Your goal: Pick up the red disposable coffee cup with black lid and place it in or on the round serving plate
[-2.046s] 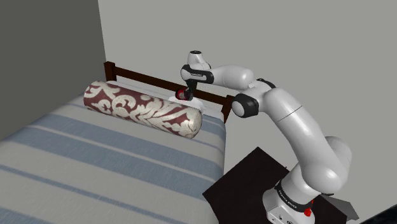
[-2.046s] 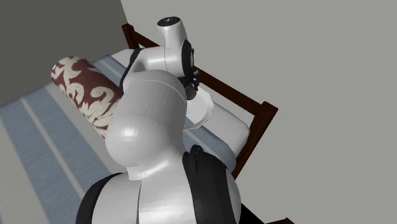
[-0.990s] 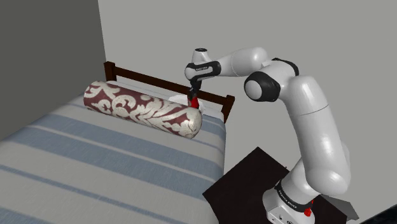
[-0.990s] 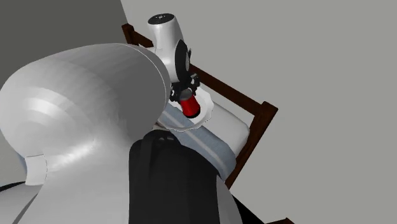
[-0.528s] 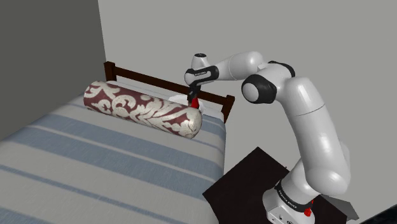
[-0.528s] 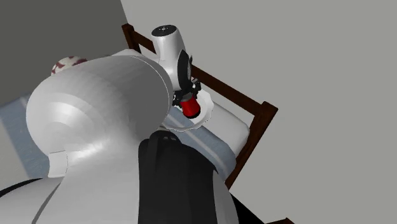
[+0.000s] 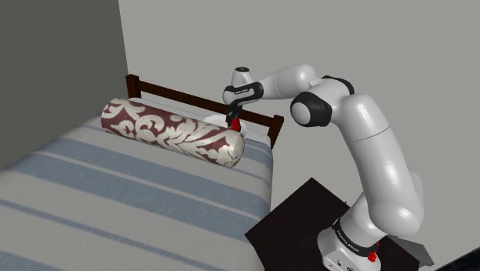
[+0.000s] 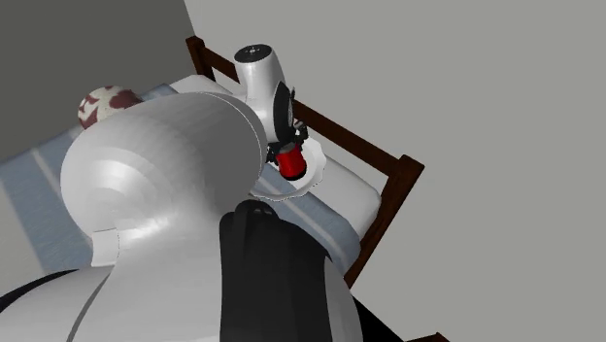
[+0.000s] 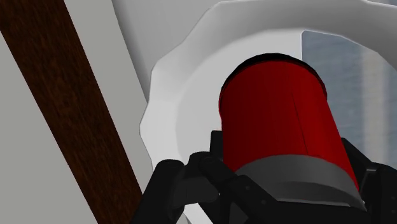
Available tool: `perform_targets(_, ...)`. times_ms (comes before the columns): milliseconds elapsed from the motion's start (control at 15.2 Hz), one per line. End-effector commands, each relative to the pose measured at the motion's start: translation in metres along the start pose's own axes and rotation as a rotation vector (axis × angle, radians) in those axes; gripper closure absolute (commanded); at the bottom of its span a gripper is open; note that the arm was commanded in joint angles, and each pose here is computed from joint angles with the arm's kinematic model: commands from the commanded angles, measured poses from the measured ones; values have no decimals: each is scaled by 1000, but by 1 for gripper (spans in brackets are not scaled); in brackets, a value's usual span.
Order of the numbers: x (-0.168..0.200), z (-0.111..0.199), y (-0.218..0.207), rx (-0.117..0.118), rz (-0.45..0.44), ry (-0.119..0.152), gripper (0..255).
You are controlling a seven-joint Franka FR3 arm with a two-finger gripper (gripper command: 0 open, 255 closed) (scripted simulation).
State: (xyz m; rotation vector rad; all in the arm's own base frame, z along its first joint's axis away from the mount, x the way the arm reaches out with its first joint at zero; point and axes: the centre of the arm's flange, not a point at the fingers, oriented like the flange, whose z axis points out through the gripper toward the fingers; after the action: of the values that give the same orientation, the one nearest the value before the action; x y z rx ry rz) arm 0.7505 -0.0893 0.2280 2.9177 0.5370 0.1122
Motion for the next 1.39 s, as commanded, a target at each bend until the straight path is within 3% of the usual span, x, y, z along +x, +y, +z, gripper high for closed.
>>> perform_targets(0, -3, 16, -12, 21, -8, -29, 255)
perform_targets(132, -3, 16, -12, 21, -8, -29, 255)
perform_targets(198, -5, 20, -11, 21, -8, -29, 0)
perform_targets(528, -3, 16, -12, 21, -8, -29, 0)
perform_targets(792, -2, -34, -11, 21, -8, -29, 0)
perform_targets(1320, -2, -34, -11, 21, -8, -29, 0)
